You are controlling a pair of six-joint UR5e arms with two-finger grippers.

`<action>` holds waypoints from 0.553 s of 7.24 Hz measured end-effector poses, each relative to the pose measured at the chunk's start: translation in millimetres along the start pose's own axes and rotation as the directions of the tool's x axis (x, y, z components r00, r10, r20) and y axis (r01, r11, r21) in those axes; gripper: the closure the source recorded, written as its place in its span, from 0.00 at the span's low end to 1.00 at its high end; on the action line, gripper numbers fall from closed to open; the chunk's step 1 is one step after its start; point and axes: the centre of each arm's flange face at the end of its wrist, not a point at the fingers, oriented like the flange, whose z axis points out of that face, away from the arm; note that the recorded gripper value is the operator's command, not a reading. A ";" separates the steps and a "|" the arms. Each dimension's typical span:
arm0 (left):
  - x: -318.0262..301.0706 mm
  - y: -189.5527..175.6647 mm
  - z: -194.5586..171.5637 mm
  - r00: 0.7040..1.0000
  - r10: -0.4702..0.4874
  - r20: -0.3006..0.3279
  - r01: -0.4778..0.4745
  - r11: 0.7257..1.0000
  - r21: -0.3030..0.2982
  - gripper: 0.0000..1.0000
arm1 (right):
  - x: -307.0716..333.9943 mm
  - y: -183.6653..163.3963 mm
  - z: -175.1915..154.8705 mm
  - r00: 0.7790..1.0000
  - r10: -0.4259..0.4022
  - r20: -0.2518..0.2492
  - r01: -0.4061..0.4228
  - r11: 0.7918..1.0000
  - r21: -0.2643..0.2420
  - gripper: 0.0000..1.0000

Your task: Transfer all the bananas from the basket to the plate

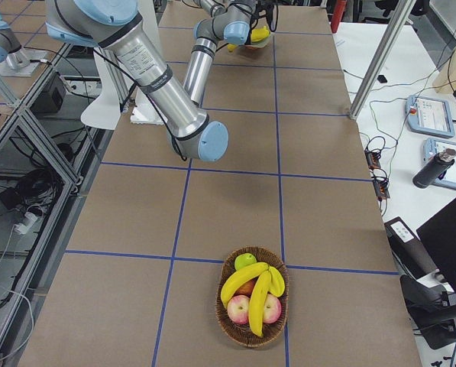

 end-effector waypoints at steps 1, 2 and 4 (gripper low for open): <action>-7.5 4.2 -3.6 1.000 -0.010 0.014 0.011 1.000 -0.003 1.00 | 16.0 -8.8 -2.0 1.000 -0.005 -0.024 0.005 1.000 0.013 0.00; -17.9 10.3 -9.6 0.999 -0.028 0.034 0.028 1.000 -0.007 1.00 | 37.5 -20.5 -4.8 0.998 -0.010 -0.058 0.012 0.999 0.030 0.00; -46.4 31.4 -31.1 0.993 -0.073 0.093 0.075 0.997 -0.015 1.00 | 91.9 -53.5 -16.1 0.989 -0.014 -0.145 0.025 0.997 0.075 0.00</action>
